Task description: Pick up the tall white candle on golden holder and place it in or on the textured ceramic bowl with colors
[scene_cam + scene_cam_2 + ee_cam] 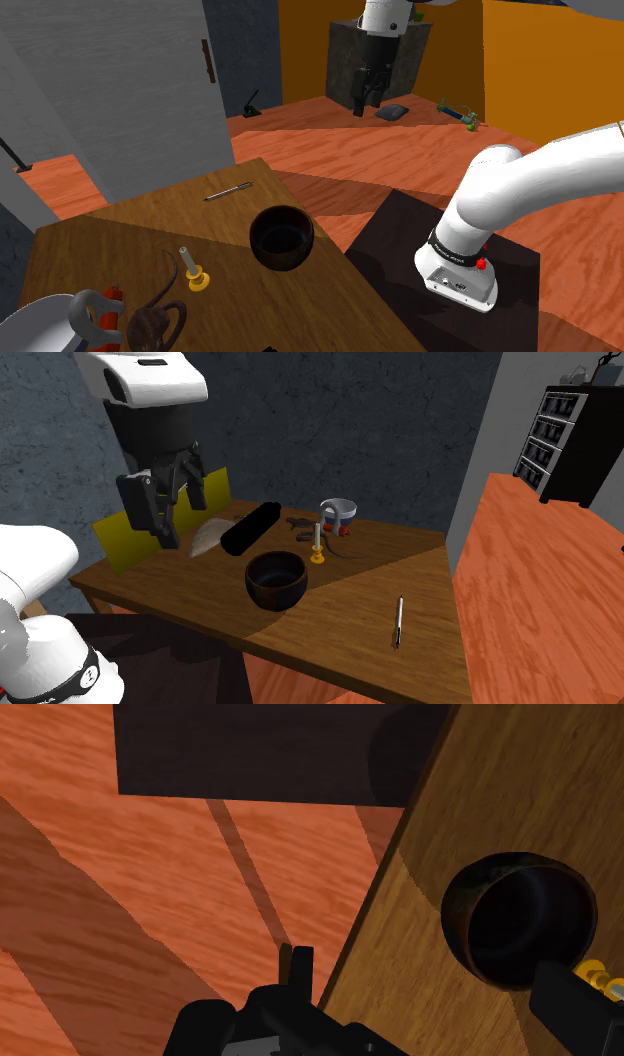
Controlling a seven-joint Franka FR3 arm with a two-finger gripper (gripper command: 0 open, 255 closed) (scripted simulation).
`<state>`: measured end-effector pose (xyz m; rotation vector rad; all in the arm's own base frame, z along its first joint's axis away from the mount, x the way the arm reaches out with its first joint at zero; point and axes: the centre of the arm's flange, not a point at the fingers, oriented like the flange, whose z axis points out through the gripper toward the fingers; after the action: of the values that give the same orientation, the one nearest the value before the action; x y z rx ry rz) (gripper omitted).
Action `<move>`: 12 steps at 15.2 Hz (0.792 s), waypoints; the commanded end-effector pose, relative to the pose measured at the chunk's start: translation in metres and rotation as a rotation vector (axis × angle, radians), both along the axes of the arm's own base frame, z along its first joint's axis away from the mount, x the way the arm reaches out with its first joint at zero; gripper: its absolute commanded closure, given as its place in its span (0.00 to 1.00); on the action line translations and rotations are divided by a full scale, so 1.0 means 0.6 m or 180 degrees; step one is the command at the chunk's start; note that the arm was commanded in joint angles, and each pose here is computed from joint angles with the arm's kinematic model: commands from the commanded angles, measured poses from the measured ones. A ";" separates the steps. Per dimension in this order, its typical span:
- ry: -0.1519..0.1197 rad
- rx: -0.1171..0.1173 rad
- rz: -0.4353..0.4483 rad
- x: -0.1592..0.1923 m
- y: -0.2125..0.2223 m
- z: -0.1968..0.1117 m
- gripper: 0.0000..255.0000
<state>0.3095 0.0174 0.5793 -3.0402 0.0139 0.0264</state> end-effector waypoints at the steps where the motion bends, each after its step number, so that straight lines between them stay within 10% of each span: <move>1: 0.0000 0.0000 0.0000 0.000 0.000 0.000 0.00; 12: -0.0014 -0.0094 0.0046 0.087 0.214 -0.091 0.00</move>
<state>0.3558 0.1322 0.5290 -3.0685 -0.0067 0.0225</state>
